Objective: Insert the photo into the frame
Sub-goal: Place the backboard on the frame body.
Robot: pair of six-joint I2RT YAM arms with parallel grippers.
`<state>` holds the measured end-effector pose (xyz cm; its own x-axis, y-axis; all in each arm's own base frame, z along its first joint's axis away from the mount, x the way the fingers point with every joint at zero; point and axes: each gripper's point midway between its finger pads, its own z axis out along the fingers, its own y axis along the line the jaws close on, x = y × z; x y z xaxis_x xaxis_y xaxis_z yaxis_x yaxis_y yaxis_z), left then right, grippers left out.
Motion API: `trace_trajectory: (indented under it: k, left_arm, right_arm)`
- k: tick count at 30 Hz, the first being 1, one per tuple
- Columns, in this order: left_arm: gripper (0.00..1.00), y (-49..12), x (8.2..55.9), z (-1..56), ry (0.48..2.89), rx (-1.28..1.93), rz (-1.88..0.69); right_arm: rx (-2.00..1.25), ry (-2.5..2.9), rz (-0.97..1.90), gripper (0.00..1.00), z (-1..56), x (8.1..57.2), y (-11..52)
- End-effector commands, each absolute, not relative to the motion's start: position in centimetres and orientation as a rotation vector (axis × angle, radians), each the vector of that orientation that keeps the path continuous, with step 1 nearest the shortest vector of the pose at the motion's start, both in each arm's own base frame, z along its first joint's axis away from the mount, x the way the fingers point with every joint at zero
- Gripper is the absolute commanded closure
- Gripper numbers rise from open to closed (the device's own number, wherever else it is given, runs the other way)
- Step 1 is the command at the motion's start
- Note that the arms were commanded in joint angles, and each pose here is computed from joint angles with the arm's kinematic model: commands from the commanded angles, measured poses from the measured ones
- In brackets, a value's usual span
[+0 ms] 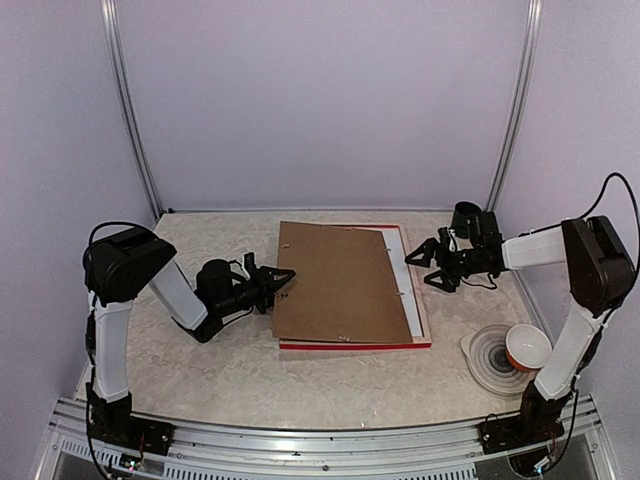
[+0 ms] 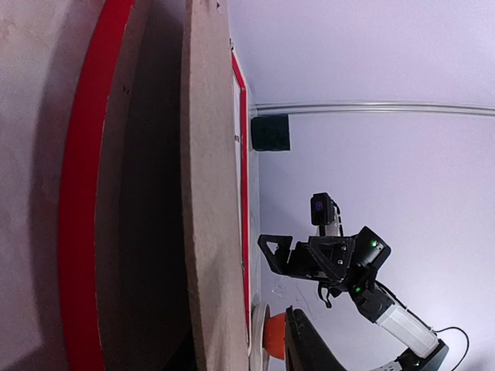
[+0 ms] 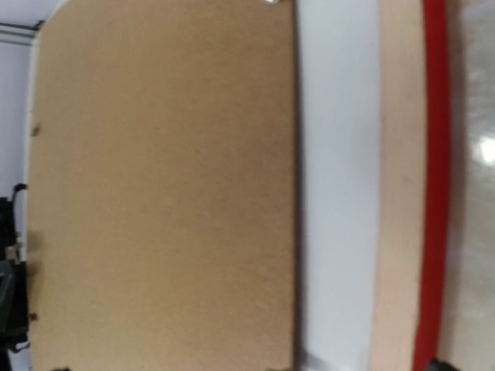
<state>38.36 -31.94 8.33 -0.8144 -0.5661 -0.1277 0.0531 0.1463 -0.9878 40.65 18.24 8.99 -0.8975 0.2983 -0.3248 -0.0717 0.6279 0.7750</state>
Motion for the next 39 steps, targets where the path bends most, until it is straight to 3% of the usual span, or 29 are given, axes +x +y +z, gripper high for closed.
trace_trajectory:
  k: [1,8,19,39]
  left_arm:
    - [0.71,-32.2,38.8,8.8,1.923,-0.462,-1.724]
    - [0.71,-31.2,38.6,7.9,1.949,-0.471,-1.684]
    - [0.69,-31.1,38.5,7.4,1.958,-0.467,-1.681]
    - [0.69,-31.2,38.1,7.3,1.953,-0.477,-1.717]
  right_arm:
    - [0.115,2.42,1.07,0.01,11.3,40.9,18.3]
    - [-0.046,2.476,0.986,0.01,12.6,38.3,21.5]
    - [-0.121,2.581,0.913,0.01,9.5,35.1,23.9]
    - [-0.136,2.601,0.901,0.01,7.2,36.4,26.0]
